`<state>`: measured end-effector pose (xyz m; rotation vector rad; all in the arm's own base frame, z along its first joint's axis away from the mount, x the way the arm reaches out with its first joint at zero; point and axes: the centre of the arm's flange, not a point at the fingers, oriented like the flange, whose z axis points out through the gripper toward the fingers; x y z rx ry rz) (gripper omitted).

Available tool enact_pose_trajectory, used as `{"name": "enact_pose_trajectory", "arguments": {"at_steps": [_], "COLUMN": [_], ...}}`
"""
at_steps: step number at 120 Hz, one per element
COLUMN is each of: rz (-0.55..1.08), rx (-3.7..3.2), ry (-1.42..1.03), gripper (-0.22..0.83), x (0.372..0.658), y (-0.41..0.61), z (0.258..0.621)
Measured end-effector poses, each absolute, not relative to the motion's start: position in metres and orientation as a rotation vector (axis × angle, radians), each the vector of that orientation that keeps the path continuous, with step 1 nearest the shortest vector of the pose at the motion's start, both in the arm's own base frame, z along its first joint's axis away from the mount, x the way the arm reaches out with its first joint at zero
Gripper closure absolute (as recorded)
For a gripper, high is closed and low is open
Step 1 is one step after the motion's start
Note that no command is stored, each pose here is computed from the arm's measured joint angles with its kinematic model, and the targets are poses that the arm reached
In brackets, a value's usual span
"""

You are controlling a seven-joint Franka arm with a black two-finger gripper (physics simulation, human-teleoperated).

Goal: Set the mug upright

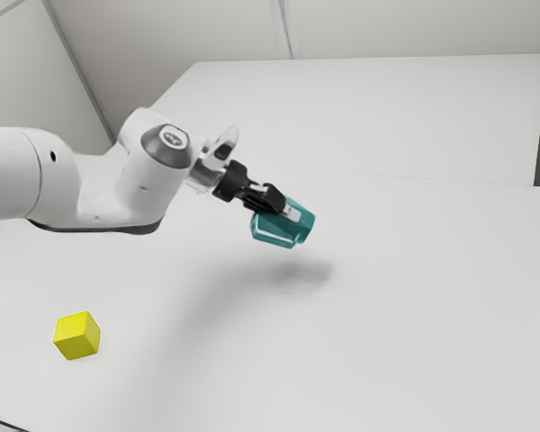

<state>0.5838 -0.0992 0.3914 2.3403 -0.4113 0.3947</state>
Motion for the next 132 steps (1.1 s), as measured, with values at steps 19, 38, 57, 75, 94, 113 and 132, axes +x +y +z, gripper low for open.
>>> {"name": "enact_pose_trajectory", "arguments": {"at_steps": [19, 38, 57, 75, 94, 113, 132], "rz": [0.378, 0.336, 0.243, 0.159, 0.081, 0.035, 0.046], "rx": [2.558, 2.738, 2.89, 3.008, 3.078, 3.095, 3.115], "ry": [-0.621, -0.737, -0.798, -0.831, -0.822, -0.821, -0.829], "gripper": [0.78, 0.78, 0.78, 0.78, 0.78, 0.78, 0.78], "x": [0.577, 0.567, 0.562, 0.561, 0.56, 0.554, 0.552], "y": [-0.086, -0.067, -0.049, -0.034, -0.027, -0.04, -0.049], "z": [0.424, 0.44, 0.441, 0.435, 0.419, 0.399, 0.386]}}
